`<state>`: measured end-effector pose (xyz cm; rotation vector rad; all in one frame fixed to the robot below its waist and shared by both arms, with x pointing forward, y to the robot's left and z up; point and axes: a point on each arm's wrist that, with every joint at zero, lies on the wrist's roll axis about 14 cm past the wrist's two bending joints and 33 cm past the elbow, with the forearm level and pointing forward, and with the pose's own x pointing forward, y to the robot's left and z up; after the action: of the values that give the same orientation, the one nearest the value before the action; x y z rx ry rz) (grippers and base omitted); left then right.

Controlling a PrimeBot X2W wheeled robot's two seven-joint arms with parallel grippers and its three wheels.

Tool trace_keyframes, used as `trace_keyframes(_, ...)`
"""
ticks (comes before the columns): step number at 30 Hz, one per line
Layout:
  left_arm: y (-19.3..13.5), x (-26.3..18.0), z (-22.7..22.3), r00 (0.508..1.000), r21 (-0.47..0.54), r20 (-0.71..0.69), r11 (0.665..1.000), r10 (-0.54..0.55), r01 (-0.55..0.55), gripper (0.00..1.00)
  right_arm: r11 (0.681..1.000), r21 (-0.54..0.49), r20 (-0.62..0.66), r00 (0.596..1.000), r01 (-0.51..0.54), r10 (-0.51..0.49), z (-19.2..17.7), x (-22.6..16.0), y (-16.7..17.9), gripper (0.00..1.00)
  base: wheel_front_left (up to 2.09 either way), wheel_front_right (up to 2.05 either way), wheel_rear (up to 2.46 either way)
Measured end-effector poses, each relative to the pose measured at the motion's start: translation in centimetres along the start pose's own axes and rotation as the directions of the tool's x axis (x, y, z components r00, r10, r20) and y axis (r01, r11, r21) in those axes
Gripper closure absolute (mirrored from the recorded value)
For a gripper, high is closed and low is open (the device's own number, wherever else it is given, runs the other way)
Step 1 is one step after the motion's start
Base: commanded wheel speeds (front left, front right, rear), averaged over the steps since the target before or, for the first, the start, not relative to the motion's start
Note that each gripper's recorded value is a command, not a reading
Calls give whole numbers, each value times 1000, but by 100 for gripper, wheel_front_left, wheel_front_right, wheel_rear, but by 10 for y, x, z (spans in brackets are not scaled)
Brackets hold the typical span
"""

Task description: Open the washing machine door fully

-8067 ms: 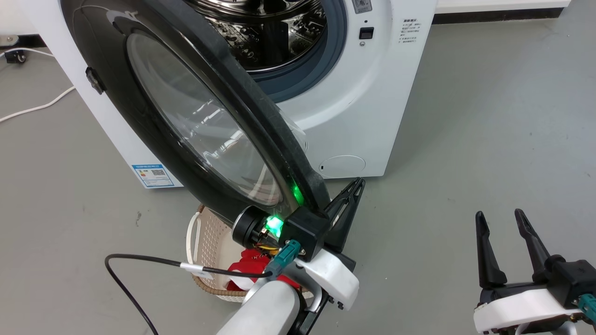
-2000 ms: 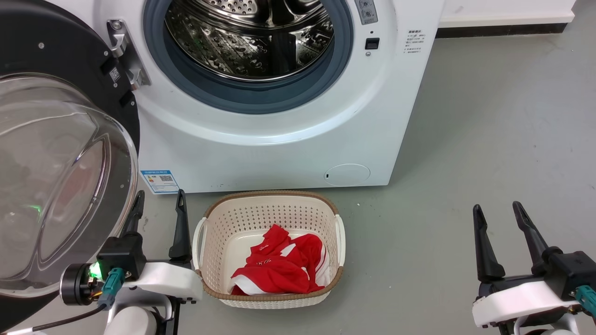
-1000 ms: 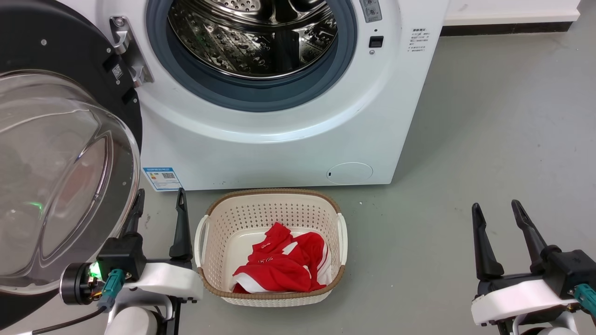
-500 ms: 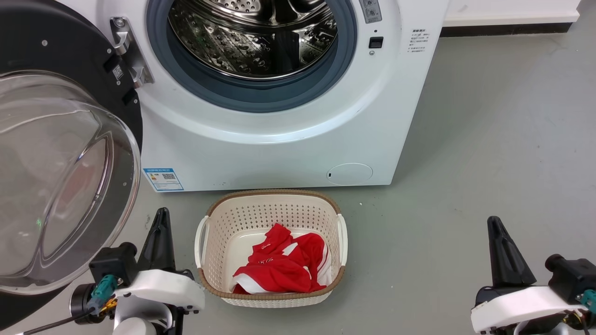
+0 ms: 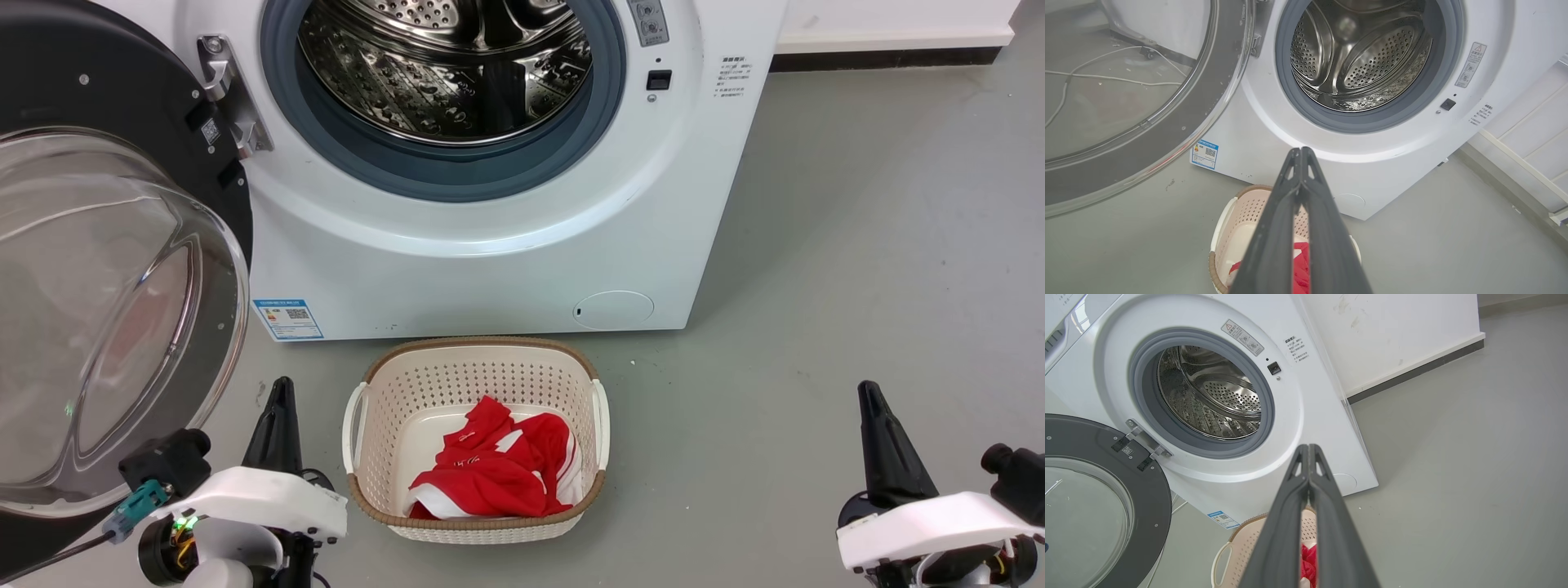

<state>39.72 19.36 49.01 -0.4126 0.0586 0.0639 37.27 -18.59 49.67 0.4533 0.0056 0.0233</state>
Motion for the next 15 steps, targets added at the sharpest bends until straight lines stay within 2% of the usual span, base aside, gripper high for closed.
trace_keyframes(15,4,-1,-4,999,-242,-43,970,11,-21,100,972,232,-3,1000,22,-22,2,4,-4,100,0,0,0)
